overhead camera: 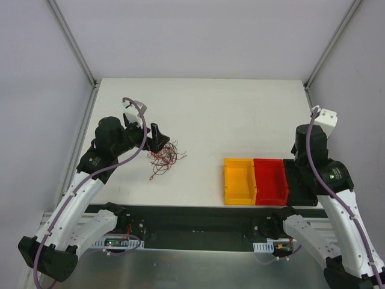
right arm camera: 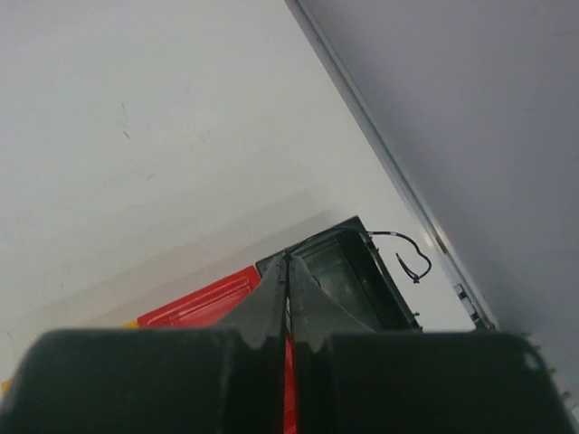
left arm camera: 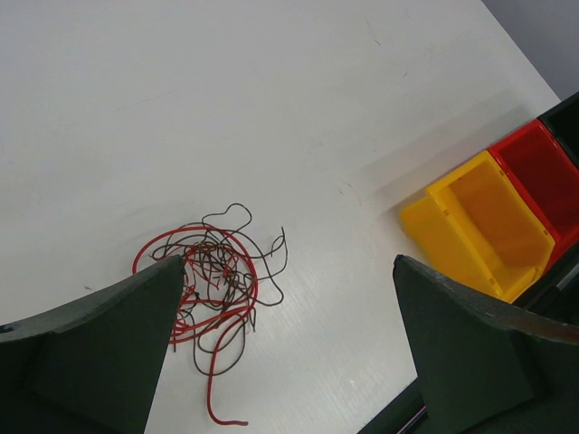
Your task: Untangle the cables
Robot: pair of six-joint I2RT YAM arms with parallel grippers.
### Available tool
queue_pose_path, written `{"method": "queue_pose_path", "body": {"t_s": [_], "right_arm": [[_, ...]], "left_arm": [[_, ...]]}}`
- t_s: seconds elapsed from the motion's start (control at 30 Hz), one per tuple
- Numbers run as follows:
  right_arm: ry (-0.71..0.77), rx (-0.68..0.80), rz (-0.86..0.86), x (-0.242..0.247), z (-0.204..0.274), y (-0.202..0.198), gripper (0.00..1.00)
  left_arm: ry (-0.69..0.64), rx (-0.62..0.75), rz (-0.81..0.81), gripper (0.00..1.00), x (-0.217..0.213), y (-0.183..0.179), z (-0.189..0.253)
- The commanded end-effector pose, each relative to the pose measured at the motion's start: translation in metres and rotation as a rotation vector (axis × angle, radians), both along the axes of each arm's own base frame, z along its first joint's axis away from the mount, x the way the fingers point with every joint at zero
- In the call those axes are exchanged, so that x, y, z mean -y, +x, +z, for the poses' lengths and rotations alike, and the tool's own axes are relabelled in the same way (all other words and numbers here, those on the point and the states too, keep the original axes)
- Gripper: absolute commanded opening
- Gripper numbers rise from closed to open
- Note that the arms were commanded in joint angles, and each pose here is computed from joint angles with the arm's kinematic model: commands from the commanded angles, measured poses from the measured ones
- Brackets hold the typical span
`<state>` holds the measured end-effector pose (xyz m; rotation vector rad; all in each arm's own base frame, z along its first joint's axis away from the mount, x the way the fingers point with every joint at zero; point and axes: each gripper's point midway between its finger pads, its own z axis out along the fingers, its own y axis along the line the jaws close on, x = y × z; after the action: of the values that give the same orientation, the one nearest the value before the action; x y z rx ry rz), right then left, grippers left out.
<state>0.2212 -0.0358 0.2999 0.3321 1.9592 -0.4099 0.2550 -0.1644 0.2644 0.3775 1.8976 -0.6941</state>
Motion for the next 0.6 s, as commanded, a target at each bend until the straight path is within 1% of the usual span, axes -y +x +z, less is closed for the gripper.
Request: {"method": "queue_pose_path", "body": {"t_s": [0.0,0.07,0.2,0.33,0.5,0.57], "right_arm": [[0.186,-0.065,-0.028,-0.016,-0.052,0.006,0.01],[0.249,-0.120,-0.062,-0.018,-0.080,0.008,0.01],[0.382,-0.198,-0.149,-0.010,-0.117,0.007,0.01],[0.484,-0.229,-0.218,0.004,-0.145,0.015,0.01],[0.549,-0.282,-0.322,0.024,-0.175,0.024,0.01],[0.555,-0.301,-0.346,0.027,-0.184,0.027,0.03]], "left_arm": [[0.009,0.017,-0.018,0.99,0.003,0.004,0.000],[0.009,0.013,-0.018,0.99,0.004,0.004,-0.001],[0.006,0.019,-0.017,0.99,0.003,0.004,0.001],[0.006,0.027,-0.015,0.99,0.002,0.003,0.002],[0.010,0.026,-0.010,0.99,0.001,0.004,0.001],[0.007,0.022,-0.015,0.99,0.003,0.004,0.001]]}}
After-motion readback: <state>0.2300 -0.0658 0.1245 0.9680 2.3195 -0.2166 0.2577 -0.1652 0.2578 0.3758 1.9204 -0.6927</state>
